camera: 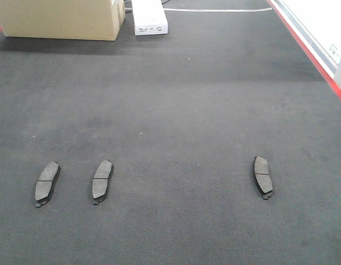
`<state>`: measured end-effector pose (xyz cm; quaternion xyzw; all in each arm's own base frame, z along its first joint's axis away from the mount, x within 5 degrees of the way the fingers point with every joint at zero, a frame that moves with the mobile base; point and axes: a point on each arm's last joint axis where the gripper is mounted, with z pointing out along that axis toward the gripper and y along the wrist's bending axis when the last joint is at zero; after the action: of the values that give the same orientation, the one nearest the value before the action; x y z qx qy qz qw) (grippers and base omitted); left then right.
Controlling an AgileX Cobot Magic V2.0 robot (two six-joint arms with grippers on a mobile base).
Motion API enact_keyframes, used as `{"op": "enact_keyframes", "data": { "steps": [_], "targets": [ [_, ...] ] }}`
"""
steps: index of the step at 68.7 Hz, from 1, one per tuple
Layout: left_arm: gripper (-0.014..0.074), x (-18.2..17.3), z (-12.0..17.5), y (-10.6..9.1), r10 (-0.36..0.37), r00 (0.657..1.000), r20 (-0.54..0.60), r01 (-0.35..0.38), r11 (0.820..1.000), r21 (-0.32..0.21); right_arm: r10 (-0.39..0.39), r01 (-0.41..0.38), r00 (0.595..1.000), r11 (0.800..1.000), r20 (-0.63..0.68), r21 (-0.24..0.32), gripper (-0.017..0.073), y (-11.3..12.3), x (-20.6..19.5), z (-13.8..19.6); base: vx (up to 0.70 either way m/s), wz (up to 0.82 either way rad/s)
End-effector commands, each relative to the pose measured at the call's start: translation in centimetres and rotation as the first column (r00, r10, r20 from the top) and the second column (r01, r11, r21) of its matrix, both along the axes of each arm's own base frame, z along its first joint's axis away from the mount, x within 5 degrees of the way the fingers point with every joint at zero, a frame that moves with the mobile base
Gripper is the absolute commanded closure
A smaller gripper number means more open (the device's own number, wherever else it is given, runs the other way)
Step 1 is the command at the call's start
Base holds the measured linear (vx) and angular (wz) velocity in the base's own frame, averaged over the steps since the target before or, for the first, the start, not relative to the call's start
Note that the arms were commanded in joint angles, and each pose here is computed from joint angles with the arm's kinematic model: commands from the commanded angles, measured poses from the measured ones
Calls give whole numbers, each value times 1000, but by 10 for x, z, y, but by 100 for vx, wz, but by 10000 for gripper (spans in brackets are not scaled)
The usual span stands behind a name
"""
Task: Move and align brake pads A on conveyor
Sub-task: 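Raise the open left gripper and move the right arm down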
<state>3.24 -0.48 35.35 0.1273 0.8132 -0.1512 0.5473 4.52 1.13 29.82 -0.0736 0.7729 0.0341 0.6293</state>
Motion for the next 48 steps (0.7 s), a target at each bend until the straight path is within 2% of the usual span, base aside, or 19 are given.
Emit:
{"op": "enact_keyframes", "data": {
  "steps": [1,36,40,48],
  "targets": [
    [134,1,9,-1,-8,999,45,9,1000,-24,-20,18,993,1000,117,13,566,-1,0,18,0,0],
    [134,1,8,-1,-6,999,34,6,1000,-18,-31,26,988,999,152,34,565,-2,3,24,0,0],
    [134,1,8,-1,-6,999,34,6,1000,-18,-28,24,992,999,121,31,564,-2,9,27,0,0],
    [134,1,8,-1,-6,999,34,6,1000,-18,-9,10,999,1000,-50,23,561,1,29,32,0,0]
  ]
}}
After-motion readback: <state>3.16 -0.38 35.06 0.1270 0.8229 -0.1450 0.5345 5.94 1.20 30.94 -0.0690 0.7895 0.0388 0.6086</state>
